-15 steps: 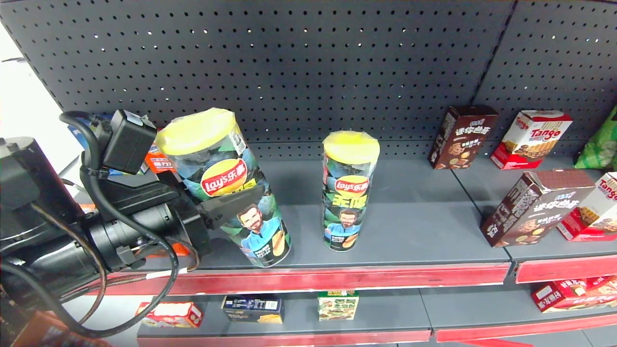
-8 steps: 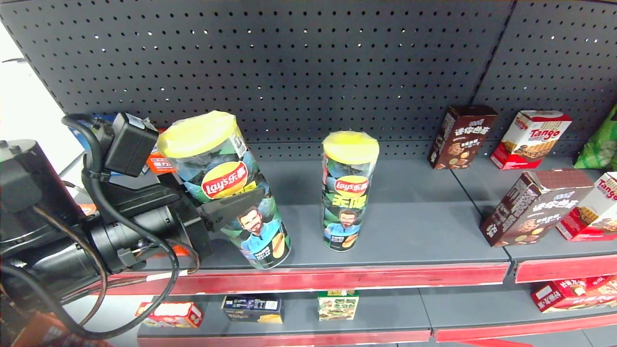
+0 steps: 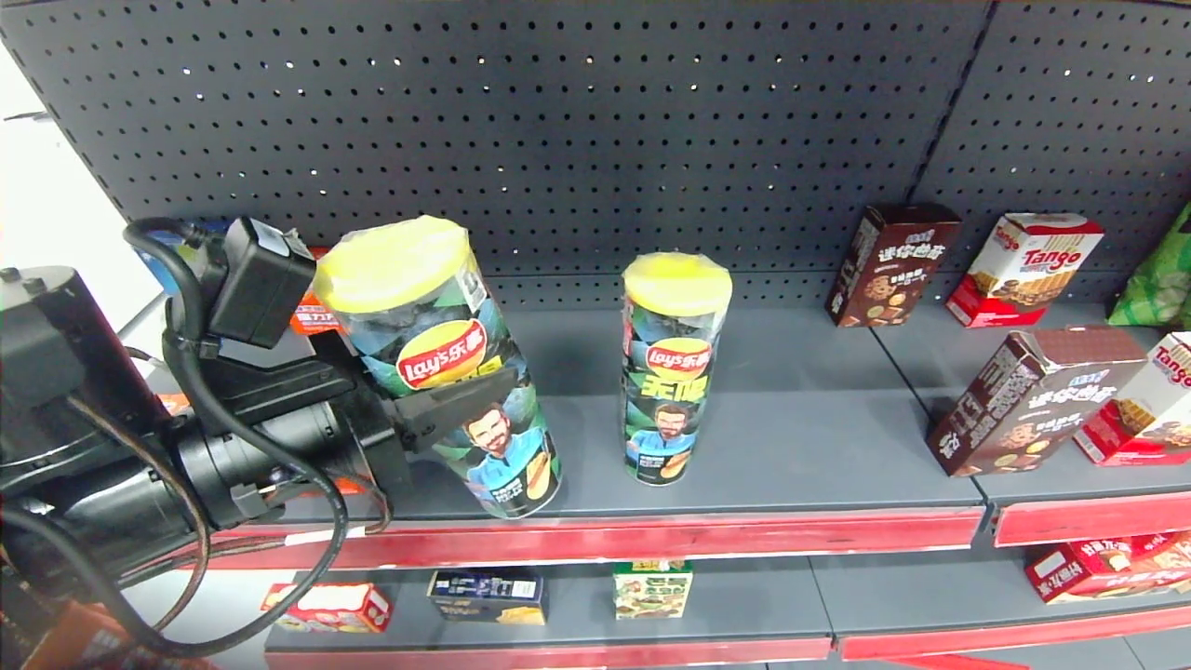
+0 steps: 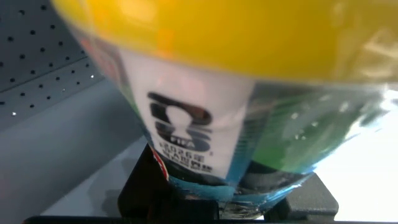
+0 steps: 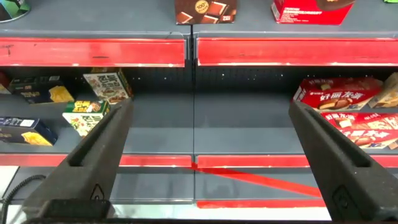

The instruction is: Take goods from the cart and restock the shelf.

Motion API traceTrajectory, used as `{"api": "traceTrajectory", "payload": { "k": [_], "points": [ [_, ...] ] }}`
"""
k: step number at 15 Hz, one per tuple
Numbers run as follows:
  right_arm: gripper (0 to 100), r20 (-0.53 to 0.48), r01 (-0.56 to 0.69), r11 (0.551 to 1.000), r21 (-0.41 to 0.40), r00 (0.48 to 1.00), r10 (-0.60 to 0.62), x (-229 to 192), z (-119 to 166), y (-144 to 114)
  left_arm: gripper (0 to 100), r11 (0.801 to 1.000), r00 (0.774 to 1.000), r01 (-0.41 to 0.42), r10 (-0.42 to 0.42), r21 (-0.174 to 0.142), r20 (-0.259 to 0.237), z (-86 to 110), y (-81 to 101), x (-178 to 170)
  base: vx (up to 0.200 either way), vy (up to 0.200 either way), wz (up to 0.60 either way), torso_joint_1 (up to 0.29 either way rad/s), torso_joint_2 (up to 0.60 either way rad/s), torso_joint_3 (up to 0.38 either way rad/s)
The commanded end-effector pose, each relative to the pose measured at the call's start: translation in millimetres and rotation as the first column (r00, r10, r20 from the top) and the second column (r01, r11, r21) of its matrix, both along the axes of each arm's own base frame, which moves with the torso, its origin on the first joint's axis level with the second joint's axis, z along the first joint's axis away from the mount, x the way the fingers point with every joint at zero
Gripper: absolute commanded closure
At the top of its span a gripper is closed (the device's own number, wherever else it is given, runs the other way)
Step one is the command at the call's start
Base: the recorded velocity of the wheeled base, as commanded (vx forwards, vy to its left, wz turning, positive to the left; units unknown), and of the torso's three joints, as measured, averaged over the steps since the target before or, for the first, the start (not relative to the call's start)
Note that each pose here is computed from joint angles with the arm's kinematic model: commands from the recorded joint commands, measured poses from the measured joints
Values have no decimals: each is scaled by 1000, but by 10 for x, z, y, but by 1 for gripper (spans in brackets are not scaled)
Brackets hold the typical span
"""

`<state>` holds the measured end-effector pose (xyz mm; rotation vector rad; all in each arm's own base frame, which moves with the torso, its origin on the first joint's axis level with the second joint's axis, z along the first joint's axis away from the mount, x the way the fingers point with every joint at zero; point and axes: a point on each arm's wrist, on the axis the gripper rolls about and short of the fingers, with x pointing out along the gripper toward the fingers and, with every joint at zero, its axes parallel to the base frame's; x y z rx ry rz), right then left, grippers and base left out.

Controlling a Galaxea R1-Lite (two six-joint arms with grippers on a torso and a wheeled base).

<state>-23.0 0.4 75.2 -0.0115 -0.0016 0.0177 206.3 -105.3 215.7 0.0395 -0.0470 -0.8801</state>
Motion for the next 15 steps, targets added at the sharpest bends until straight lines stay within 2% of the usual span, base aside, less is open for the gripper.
{"api": "traceTrajectory", "payload": {
  "k": [1, 3, 4, 5, 7, 9, 10, 12, 15],
  "points": [
    [0, -3, -1, 1000, -1, 1000, 1, 2, 1, 0, 100, 999, 999, 33, -33, 0, 16, 31, 16, 21, 0, 0, 0, 0, 0, 0],
    [0, -3, -1, 1000, -1, 1000, 1, 2, 1, 0, 100, 997, 997, 78, -78, -2, 30, 125, 89, 107, 0, 0, 0, 0, 0, 0],
    [0, -3, -1, 1000, -1, 1000, 1, 2, 1, 0, 100, 997, 997, 78, -78, 4, 18, 146, 90, 152, 0, 0, 0, 0, 0, 0],
    [0, -3, -1, 1000, -1, 1000, 1, 2, 1, 0, 100, 999, 999, 52, -52, 13, -16, 168, 174, 251, 0, 0, 0, 0, 0, 0],
    [0, -3, -1, 1000, -1, 1000, 1, 2, 1, 0, 100, 998, 998, 53, -53, 36, -14, 252, 227, 457, 0, 0, 0, 0, 0, 0],
    [0, -3, -1, 1000, -1, 1000, 1, 2, 1, 0, 100, 999, 999, 3, -1, 54, -53, 346, 322, 714, 0, 0, 0, 0, 0, 0],
    [0, -3, -1, 1000, -1, 1000, 1, 2, 1, 0, 100, 997, 999, 8, -4, 77, -50, 450, 310, 768, 0, 0, 0, 0, 0, 0],
    [0, -3, -1, 1000, -1, 1000, 1, 2, 1, 0, 100, 994, 998, 40, -35, 104, -51, 413, 175, 923, 0, 0, 0, 0, 0, 0],
    [0, -3, -1, 1000, -1, 1000, 1, 2, 1, 0, 100, 992, 997, 80, -80, 102, -11, 379, -24, 1144, 0, 0, 0, 0, 0, 0]
  ]
}}
